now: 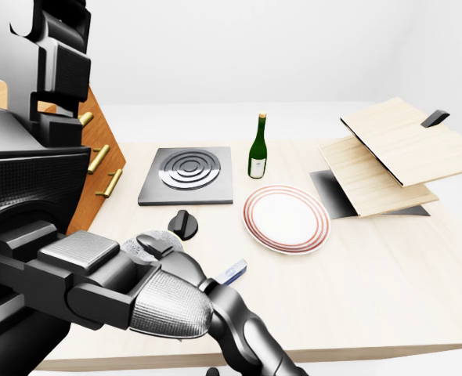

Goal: Pick up the akita bowl and put it on the plate.

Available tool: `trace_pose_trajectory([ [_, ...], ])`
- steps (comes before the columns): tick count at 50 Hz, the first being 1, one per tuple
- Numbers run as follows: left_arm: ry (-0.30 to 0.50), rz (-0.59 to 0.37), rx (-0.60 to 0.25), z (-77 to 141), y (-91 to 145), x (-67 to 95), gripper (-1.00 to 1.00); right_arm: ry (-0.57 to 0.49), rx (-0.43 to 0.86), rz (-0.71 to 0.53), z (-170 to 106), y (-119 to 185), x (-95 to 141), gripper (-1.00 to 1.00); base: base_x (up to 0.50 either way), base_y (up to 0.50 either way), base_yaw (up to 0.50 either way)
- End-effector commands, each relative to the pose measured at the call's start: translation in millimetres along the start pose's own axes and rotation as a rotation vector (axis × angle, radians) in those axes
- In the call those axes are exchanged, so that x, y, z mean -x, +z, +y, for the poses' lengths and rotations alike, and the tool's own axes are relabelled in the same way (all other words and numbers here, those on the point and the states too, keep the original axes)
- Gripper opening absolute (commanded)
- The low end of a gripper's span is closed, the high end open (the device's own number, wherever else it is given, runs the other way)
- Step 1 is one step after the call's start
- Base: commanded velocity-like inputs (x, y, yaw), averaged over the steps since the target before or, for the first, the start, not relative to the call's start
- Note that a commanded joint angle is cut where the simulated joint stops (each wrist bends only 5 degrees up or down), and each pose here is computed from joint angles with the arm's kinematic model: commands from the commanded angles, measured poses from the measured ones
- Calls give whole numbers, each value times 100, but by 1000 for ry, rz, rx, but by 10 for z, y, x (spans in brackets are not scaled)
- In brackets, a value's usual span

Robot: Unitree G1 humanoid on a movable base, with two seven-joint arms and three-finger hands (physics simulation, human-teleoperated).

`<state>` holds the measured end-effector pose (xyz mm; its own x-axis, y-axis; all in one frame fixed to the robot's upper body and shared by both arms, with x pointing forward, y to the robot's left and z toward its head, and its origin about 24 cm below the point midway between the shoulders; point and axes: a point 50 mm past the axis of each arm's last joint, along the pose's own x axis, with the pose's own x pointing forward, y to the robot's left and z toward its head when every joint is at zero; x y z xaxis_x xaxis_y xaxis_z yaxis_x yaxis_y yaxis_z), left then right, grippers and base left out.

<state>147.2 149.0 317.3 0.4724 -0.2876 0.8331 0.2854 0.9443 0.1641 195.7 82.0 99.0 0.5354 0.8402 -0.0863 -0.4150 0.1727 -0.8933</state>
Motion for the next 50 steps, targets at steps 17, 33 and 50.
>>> trace_pose_trajectory([
  [17, -4, 13, -4, 0, -10, 7, 95, 213, -13, 162, 450, -421, -71, 100, 0, 0, 0],
  [33, -10, 17, -6, -4, -12, 5, 95, 306, 1, 201, 620, -511, -199, 100, 0, 0, 0],
  [50, -28, 43, -12, -13, -24, 8, 95, 227, -33, 109, 485, -186, -60, -100, 0, 0, 0],
])
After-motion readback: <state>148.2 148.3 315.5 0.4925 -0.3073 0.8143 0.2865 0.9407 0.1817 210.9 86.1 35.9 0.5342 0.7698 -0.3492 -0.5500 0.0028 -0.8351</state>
